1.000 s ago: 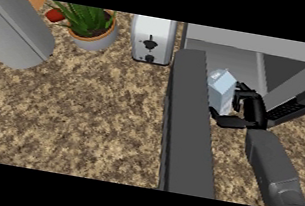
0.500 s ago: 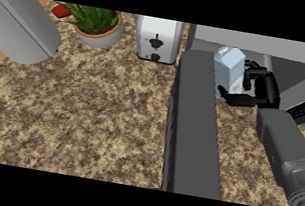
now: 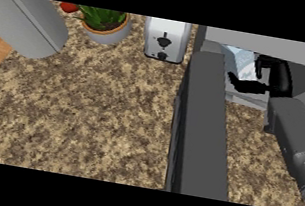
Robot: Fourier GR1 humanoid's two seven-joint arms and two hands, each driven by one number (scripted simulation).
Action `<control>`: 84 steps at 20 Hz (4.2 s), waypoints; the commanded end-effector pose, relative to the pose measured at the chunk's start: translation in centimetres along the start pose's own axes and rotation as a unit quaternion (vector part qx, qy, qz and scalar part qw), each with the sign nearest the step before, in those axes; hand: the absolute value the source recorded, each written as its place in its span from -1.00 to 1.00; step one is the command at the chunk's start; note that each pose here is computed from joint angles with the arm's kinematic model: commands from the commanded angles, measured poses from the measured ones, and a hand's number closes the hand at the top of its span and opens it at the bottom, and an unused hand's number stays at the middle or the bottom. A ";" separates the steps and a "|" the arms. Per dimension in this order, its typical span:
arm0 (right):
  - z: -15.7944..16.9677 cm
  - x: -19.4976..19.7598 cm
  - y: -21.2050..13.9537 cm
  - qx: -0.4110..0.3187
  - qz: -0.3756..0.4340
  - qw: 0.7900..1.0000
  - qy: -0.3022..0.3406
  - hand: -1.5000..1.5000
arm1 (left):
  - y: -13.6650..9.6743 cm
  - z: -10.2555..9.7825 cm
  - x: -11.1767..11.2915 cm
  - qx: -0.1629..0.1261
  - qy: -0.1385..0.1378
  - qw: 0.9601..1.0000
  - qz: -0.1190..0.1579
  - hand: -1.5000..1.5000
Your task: Pick up the milk, place it into the microwave and close the microwave
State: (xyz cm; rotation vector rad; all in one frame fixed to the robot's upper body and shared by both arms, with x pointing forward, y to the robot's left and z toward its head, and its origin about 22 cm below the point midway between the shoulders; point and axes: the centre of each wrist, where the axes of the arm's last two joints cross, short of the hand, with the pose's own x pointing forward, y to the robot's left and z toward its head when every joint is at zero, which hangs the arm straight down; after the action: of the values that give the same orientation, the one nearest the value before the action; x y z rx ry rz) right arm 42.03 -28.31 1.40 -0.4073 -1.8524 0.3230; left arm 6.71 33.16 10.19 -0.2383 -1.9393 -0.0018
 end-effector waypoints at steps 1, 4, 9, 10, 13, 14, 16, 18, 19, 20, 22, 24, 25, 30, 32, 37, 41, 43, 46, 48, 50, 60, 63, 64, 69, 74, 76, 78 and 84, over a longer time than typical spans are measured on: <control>-1.4 1.2 -0.8 -0.034 0.033 0.999 0.001 1.00 | 0.2 -1.0 0.6 -0.012 -0.019 1.000 -0.004 -1.00; -1.3 1.1 -0.4 -0.037 0.038 0.999 0.011 1.00 | 0.3 -1.2 0.5 -0.018 -0.016 1.000 0.002 -1.00; -2.0 1.6 -2.8 -0.062 0.058 0.996 0.009 1.00 | 0.1 -1.5 0.4 -0.024 -0.012 1.000 -0.001 -1.00; -1.8 1.3 -2.6 -0.075 0.056 0.996 0.013 1.00 | 0.1 -1.7 0.5 -0.028 -0.022 0.999 -0.001 -1.00; -2.0 1.4 -4.0 -0.081 0.070 0.994 0.016 1.00 | 0.6 -1.5 0.3 -0.030 -0.013 0.999 0.003 -1.00; -2.2 1.7 -4.1 -0.073 0.067 0.995 0.012 1.00 | 0.9 -2.2 0.2 -0.031 -0.021 0.999 -0.003 -1.00; -2.6 2.1 -3.7 -0.084 0.065 0.994 0.016 1.00 | 0.8 -1.9 -0.1 -0.027 -0.016 1.000 0.002 -1.00; -2.9 2.4 -3.9 -0.091 0.066 0.994 0.015 1.00 | 0.8 -2.5 0.2 -0.039 -0.022 0.999 -0.002 -1.00; -2.6 2.0 -4.0 -0.088 0.069 0.994 0.013 1.00 | 1.0 -2.4 0.1 -0.035 -0.017 0.999 -0.003 -1.00; -2.8 2.2 -5.1 -0.088 0.075 0.993 0.012 1.00 | 1.0 -2.2 0.0 -0.034 -0.015 0.999 -0.001 -1.00; -2.4 1.9 -4.2 -0.089 0.072 0.993 0.015 1.00 | 1.0 -2.6 0.3 -0.041 -0.014 0.999 -0.010 -1.00; -2.8 2.3 -4.4 -0.095 0.069 0.993 0.012 1.00 | 1.3 -2.7 0.1 -0.032 -0.013 0.999 -0.011 -1.00; -2.7 2.2 -4.2 -0.094 0.075 0.993 0.013 1.00 | 1.2 -2.7 0.0 -0.040 -0.014 0.999 -0.004 -1.00; -2.5 1.9 -5.5 -0.104 0.070 0.992 0.014 1.00 | 1.2 -3.0 0.5 -0.034 -0.020 0.999 -0.027 -1.00; -2.5 1.8 -5.5 -0.099 0.077 0.992 0.012 1.00 | 1.5 -3.0 0.5 -0.043 0.001 0.999 -0.033 -1.00; -2.8 2.2 -6.5 -0.111 0.074 0.991 0.019 1.00 | 1.4 -3.5 0.8 -0.044 -0.014 0.998 -0.037 -1.00; -4.5 4.2 -3.2 -0.097 0.006 0.995 -0.016 -1.00 | 1.7 -3.3 0.3 -0.042 0.002 0.999 -0.033 -1.00; -4.6 4.4 -2.2 -0.052 0.003 0.998 -0.030 -1.00 | 1.8 -3.5 -0.1 -0.042 0.000 0.999 -0.032 -1.00; -4.6 4.5 -1.2 -0.013 0.042 0.999 0.009 -1.00 | 1.5 -3.9 0.1 -0.052 0.003 0.998 -0.039 -1.00; -5.0 5.4 0.8 0.001 0.050 0.999 0.011 -1.00 | 1.7 -4.0 0.3 -0.053 0.002 0.998 -0.043 -1.00; -5.4 6.1 1.9 -0.010 0.049 0.999 0.017 -1.00 | 1.9 -4.2 -0.3 -0.051 0.004 0.998 -0.039 -1.00; -7.2 10.3 6.2 -0.012 0.034 0.999 -0.016 -1.00 | 2.2 -4.8 -0.8 -0.055 0.025 0.997 -0.037 -1.00; -6.9 9.8 6.4 -0.027 0.024 0.999 -0.015 -1.00 | 1.9 -4.2 -1.0 -0.051 0.033 0.998 -0.031 -1.00; -7.7 10.8 5.9 -0.031 0.017 0.999 -0.018 -1.00 | 1.6 -4.6 -1.5 -0.057 0.036 0.997 -0.024 -1.00; -6.1 8.2 5.2 -0.070 0.022 0.997 -0.014 -1.00 | 1.9 -4.0 -2.2 -0.056 0.045 0.997 -0.020 -1.00; -6.3 7.9 4.0 -0.045 0.033 0.998 -0.018 -1.00 | 1.2 -4.0 -3.0 -0.058 0.054 0.997 -0.015 -1.00; -5.8 7.1 3.3 -0.033 0.018 0.999 -0.013 -1.00 | 0.8 -3.6 -3.8 -0.061 0.057 0.996 -0.012 -1.00; -4.2 4.9 2.7 -0.033 0.005 0.999 -0.003 -1.00 | 0.3 -3.4 -4.1 -0.067 0.057 0.996 -0.008 -1.00; -3.7 3.9 0.9 0.000 -0.076 0.997 -0.009 -1.00 | -2.0 -3.9 -6.2 -0.131 0.066 0.989 0.030 -1.00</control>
State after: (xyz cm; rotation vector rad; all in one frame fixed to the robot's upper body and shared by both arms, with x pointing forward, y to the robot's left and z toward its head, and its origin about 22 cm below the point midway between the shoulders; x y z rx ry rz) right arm 44.66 -24.31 5.24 -0.3761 -1.8723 0.2577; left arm 11.83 31.24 6.93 -0.3917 -1.8245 -0.1880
